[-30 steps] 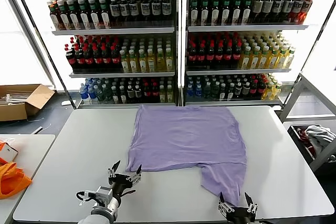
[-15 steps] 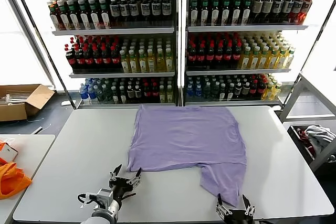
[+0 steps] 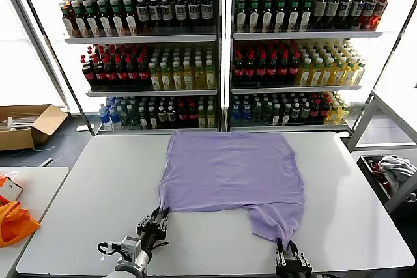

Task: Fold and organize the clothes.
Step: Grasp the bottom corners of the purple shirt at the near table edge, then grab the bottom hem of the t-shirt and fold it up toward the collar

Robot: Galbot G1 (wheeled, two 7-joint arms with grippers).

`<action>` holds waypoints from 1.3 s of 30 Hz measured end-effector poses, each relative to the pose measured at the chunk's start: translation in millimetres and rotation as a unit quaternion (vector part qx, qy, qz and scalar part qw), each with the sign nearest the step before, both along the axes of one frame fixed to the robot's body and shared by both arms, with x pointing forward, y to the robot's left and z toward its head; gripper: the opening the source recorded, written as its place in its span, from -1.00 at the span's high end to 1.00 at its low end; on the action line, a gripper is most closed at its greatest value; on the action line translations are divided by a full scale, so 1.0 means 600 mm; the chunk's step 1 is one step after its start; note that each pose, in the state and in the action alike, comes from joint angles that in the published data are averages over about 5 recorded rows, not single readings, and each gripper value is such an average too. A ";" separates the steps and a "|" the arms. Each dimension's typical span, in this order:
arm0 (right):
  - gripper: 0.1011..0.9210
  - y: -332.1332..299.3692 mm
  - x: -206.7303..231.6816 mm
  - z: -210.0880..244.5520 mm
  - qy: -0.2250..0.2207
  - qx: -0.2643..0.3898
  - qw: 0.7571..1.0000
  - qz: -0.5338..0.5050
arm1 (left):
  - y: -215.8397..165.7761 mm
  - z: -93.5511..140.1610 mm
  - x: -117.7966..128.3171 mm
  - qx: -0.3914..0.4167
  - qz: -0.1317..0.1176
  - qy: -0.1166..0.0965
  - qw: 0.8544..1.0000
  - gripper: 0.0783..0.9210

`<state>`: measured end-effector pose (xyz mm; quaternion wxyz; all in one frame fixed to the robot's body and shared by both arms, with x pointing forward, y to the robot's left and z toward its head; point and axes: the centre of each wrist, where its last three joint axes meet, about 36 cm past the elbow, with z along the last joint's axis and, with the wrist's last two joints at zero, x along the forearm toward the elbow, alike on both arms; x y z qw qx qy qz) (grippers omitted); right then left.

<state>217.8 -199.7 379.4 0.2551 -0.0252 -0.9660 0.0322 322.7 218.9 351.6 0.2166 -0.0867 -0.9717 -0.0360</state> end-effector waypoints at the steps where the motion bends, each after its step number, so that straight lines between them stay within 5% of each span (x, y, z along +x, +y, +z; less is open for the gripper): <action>1: 0.70 -0.001 0.000 -0.001 -0.001 -0.001 1.000 0.001 | 0.000 -0.001 0.001 0.000 0.001 0.000 1.000 0.70; 8: 0.97 -0.005 0.004 -0.003 -0.010 0.002 1.000 0.002 | -0.002 -0.004 0.007 -0.003 0.006 -0.007 1.000 0.99; 15: 0.97 -0.011 0.018 0.016 -0.048 0.011 0.999 0.003 | -0.007 0.000 0.001 -0.008 0.006 -0.023 1.000 0.99; 28: 0.97 -0.026 0.078 0.045 -0.129 0.015 0.992 0.003 | -0.017 0.036 0.015 -0.032 -0.005 -0.091 0.995 0.99; 39: 0.97 -0.045 0.180 0.063 -0.179 -0.003 0.984 0.014 | -0.026 0.046 0.052 -0.049 -0.008 -0.117 0.992 0.99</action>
